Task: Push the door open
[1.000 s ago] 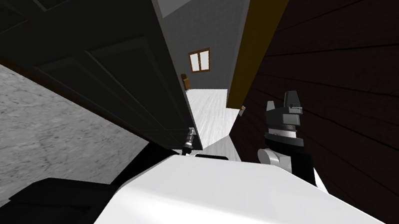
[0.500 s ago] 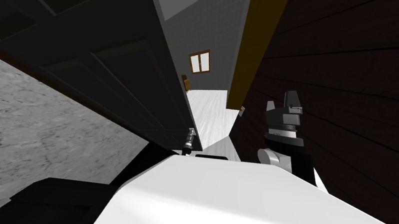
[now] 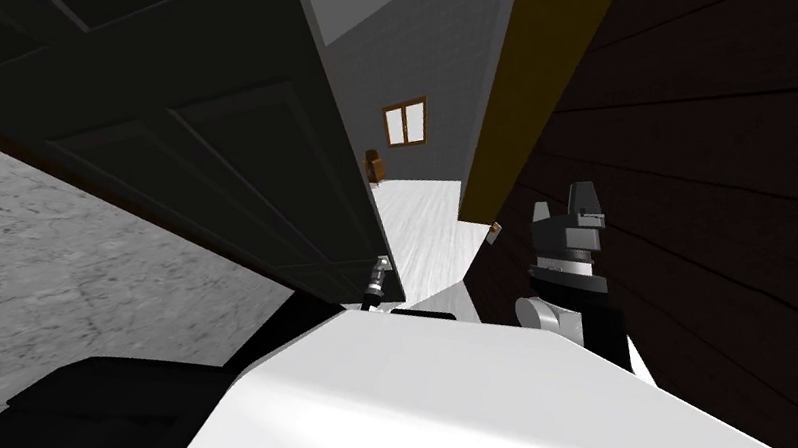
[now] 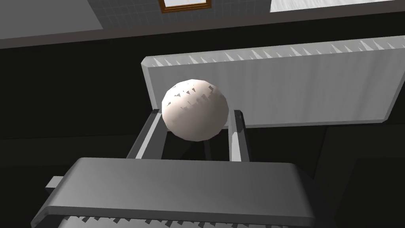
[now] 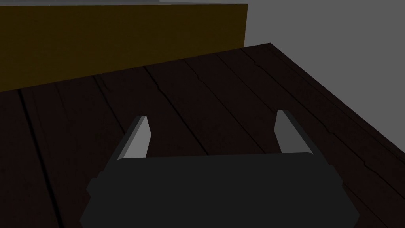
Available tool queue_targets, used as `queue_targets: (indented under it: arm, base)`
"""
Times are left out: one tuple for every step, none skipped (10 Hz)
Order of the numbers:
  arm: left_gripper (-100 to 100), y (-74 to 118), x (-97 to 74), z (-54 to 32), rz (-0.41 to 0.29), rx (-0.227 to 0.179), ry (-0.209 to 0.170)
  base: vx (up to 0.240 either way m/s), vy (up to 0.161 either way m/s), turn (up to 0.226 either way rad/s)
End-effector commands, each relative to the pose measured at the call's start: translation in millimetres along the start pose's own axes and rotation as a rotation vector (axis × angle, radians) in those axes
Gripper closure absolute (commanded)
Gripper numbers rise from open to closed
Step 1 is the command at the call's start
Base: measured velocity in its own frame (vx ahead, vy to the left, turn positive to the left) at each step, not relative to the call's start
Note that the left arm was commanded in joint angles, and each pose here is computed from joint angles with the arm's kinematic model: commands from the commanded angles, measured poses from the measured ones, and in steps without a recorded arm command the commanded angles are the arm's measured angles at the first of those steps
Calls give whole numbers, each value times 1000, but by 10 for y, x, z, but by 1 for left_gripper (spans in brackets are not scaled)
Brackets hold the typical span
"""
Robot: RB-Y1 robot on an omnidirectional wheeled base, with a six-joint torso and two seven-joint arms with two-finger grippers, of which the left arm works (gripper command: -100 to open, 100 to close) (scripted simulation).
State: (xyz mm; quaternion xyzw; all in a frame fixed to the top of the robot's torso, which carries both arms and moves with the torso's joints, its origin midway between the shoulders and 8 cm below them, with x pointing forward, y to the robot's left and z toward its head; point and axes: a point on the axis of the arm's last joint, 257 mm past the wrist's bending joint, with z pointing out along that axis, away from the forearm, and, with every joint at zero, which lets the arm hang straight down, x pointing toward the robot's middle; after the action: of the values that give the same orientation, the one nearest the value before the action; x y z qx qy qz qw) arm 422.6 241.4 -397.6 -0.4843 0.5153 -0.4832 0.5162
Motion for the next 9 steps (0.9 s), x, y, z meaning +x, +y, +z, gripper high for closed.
queue_targets:
  arm:
    - [100,-52,-173,-2,13,5,-23]
    - [100,-52,-173,-2,13,5,-23]
    - [100,-57,-275,14,23,6,-43]
    - [100,-59,-300,18,25,6,-49]
    - [-100,-55,-242,-18,8,2,-46]
    - [-100,-55,-239,-23,4,2,-47]
    - [-100,-54,-225,-32,-6,1,-51]
    - [-100,-54,-203,-40,-18,0,-56]
    - [-100,-53,-176,-48,-32,-1,-60]
  base:
    - [142,-37,3]
    - [58,-3,10]
    - [106,14,172]
    - [174,4,139]
    - [-72,-75,82]
    - [-222,-88,54]
    - [-223,-85,45]
    - [-205,-131,48]
    - [-200,-137,59]
